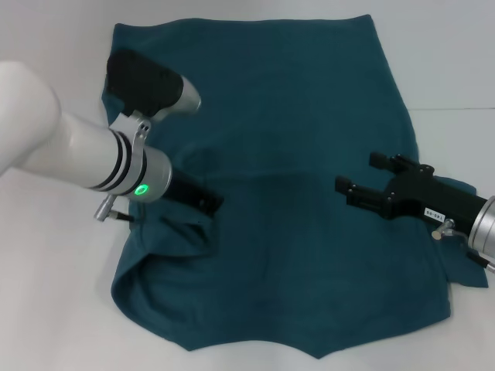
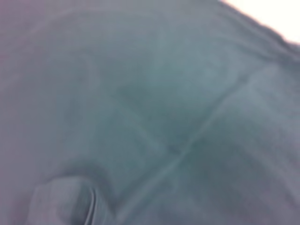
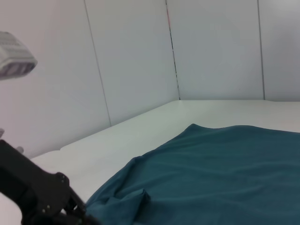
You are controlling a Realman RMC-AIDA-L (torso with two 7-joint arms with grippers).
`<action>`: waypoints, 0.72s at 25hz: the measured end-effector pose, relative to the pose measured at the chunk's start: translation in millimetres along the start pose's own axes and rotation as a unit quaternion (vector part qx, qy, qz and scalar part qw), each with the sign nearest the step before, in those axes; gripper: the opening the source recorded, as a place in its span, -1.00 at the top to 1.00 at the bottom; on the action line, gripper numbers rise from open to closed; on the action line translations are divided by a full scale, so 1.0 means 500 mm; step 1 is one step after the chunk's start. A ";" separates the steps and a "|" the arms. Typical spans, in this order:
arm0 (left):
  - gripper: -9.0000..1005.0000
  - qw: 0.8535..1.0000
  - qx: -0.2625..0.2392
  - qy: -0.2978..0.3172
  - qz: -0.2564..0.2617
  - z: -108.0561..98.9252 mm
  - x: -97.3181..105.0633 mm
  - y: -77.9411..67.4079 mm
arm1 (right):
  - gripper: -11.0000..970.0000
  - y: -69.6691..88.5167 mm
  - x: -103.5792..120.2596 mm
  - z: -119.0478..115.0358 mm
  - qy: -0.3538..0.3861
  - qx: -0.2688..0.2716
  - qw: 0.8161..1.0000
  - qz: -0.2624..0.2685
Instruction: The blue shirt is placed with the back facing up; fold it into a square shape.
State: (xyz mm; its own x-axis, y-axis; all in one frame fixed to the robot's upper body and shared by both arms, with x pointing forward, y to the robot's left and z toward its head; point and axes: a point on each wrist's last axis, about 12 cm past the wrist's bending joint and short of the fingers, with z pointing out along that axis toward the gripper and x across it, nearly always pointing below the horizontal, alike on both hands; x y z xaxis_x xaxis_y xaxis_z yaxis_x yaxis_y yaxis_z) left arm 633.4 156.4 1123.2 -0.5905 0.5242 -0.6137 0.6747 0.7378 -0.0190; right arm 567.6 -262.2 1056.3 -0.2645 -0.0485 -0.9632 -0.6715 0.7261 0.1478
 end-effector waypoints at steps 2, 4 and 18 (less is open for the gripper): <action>0.70 1.000 -0.008 -0.011 0.000 -0.008 -0.008 0.007 | -0.94 0.000 0.000 0.000 0.000 0.000 1.000 0.000; 0.74 1.000 -0.022 -0.019 -0.002 -0.019 -0.011 0.023 | -0.94 0.000 0.002 -0.002 0.001 0.001 1.000 0.001; 0.41 0.998 -0.057 0.026 0.007 -0.003 0.022 0.080 | -0.94 -0.003 -0.002 0.006 0.003 0.007 1.000 0.000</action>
State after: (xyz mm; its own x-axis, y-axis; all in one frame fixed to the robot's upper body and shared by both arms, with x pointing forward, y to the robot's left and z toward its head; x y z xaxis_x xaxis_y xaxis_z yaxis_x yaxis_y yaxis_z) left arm 653.0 192.3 1117.0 -0.6060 0.5539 -0.5709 0.6295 0.7727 0.0816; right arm 571.2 -261.2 1056.2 -0.2692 -0.0523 -0.9617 -0.6618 0.7355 0.1452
